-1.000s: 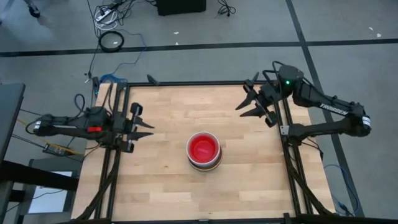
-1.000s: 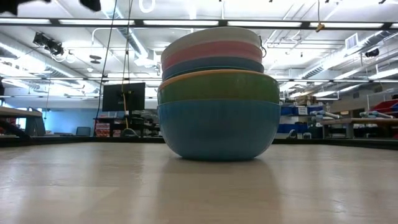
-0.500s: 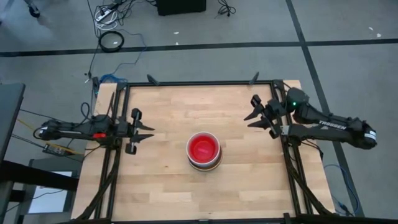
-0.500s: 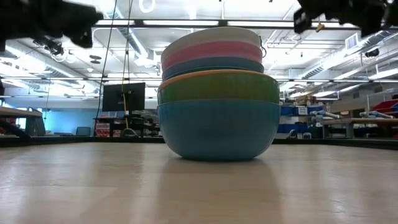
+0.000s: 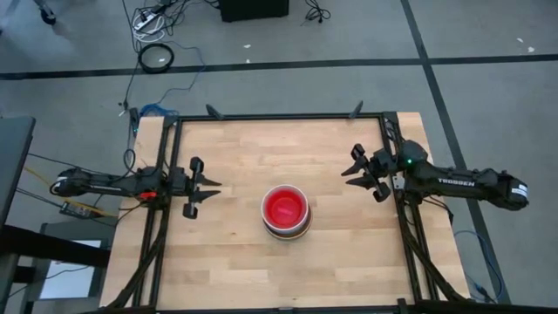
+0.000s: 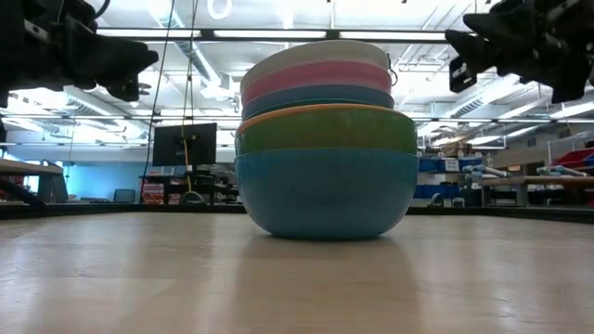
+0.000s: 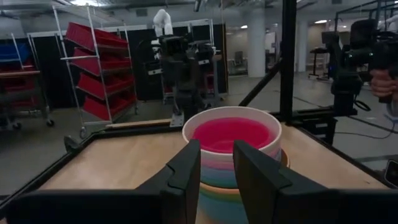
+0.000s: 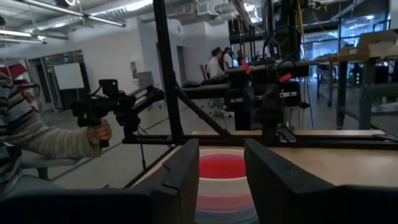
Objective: Nest bowls inside each other
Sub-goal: Return to Home Position
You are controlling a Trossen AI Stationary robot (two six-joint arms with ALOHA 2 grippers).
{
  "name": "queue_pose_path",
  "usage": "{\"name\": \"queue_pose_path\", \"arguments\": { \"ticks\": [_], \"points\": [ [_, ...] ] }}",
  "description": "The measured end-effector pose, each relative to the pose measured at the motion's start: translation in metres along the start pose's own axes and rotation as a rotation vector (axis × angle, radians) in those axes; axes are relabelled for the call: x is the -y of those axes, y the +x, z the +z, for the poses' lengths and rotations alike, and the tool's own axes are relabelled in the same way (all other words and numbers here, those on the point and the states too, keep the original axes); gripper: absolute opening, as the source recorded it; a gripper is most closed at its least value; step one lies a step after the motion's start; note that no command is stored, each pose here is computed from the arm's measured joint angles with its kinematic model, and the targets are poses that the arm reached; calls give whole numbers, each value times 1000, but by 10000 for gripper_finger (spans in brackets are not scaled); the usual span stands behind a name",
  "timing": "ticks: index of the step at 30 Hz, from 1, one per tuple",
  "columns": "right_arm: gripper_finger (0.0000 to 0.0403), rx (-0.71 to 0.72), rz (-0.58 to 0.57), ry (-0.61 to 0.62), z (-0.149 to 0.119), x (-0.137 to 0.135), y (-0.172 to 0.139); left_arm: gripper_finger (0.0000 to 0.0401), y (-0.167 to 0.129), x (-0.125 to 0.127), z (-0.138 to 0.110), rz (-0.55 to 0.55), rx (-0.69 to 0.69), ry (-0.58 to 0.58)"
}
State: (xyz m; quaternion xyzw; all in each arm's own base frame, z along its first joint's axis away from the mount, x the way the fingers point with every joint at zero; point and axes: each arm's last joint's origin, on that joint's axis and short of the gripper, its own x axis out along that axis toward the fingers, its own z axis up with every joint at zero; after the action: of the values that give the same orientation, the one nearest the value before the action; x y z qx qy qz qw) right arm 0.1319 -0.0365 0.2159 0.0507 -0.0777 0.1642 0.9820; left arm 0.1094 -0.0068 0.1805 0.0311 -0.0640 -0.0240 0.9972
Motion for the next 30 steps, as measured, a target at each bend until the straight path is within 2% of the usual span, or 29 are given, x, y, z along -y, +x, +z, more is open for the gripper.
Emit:
{"name": "queue_pose_path", "arguments": {
  "ticks": [4,11,17,24,30],
  "points": [
    [119,31,10,3,-4,-4,-5,104,0,0,0,3,-4,4],
    [119,147,39,-80,3,-18,-19,104,0,0,-2,17,-17,-13],
    [117,186,57,-77,-1,-24,-30,104,0,0,-3,15,-27,-19],
    [117,172,89,-90,-2,-27,-32,104,0,0,-5,22,-52,-19],
    [118,12,73,-40,-21,-22,-30,104,-1,-2,-9,98,-98,-14]
  ]
}}
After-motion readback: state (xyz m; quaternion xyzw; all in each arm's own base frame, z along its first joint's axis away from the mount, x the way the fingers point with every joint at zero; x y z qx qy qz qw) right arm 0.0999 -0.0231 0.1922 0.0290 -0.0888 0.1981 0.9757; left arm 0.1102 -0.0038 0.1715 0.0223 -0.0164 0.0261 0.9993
